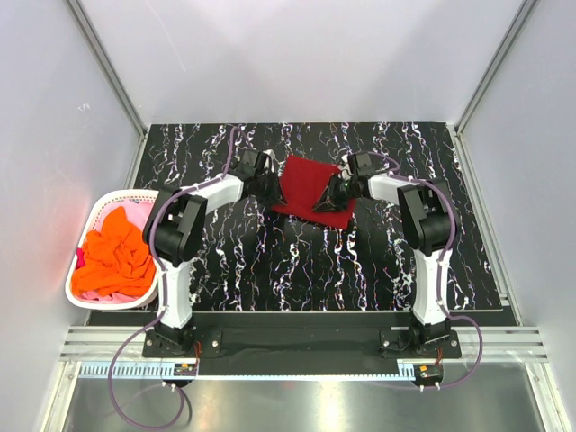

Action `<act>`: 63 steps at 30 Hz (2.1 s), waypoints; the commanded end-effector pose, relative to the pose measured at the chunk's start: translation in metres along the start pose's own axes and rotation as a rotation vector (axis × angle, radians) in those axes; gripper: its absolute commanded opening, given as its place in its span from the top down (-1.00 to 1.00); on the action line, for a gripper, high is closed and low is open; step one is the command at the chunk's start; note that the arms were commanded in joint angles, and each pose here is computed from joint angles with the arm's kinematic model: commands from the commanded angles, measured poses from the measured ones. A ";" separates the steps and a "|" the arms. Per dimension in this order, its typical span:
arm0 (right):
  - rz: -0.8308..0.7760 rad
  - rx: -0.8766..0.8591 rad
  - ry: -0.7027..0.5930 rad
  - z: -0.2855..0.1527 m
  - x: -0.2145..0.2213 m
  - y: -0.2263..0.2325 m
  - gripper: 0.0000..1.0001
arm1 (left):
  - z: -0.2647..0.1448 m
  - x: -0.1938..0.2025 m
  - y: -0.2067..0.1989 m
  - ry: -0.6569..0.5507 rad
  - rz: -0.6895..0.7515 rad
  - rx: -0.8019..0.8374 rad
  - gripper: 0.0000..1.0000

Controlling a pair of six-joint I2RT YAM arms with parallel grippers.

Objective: Fold and stack the t-shirts
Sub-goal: Fold the tshirt

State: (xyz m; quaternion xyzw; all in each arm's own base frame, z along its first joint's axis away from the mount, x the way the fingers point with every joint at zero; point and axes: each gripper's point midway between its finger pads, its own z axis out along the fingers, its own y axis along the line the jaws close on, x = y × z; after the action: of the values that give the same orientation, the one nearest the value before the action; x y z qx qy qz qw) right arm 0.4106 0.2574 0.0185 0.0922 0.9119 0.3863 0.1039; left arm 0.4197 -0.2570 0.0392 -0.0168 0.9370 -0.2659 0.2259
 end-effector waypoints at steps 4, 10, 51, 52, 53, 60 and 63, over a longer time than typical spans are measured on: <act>-0.048 0.143 -0.054 -0.022 -0.002 -0.037 0.54 | -0.001 -0.004 0.018 -0.039 -0.052 -0.095 0.63; -0.070 0.165 -0.061 -0.042 -0.005 -0.038 0.52 | -0.039 -0.009 0.035 -0.098 -0.047 -0.255 0.60; 0.011 0.456 -0.206 -0.122 -0.008 -0.096 0.39 | -0.001 0.044 -0.032 0.078 0.056 0.116 0.71; 0.006 0.464 -0.209 -0.122 -0.009 -0.098 0.39 | 0.000 0.045 -0.031 0.079 0.051 0.111 0.71; 0.004 0.469 -0.217 -0.124 -0.011 -0.098 0.39 | -0.001 0.043 -0.031 0.070 0.049 0.111 0.71; -0.009 0.455 -0.266 -0.139 -0.026 -0.072 0.37 | -0.020 0.035 -0.048 0.070 0.047 0.144 0.64; -0.031 0.446 -0.308 -0.145 -0.031 -0.049 0.31 | -0.053 0.021 -0.068 0.035 0.051 0.177 0.58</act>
State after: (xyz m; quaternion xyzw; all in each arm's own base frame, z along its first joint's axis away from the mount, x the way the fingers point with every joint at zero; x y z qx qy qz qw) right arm 0.3815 0.1083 0.0427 0.1613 0.9591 0.1573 0.1715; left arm 0.3621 -0.2890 0.0370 0.0203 0.9355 -0.3121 0.1645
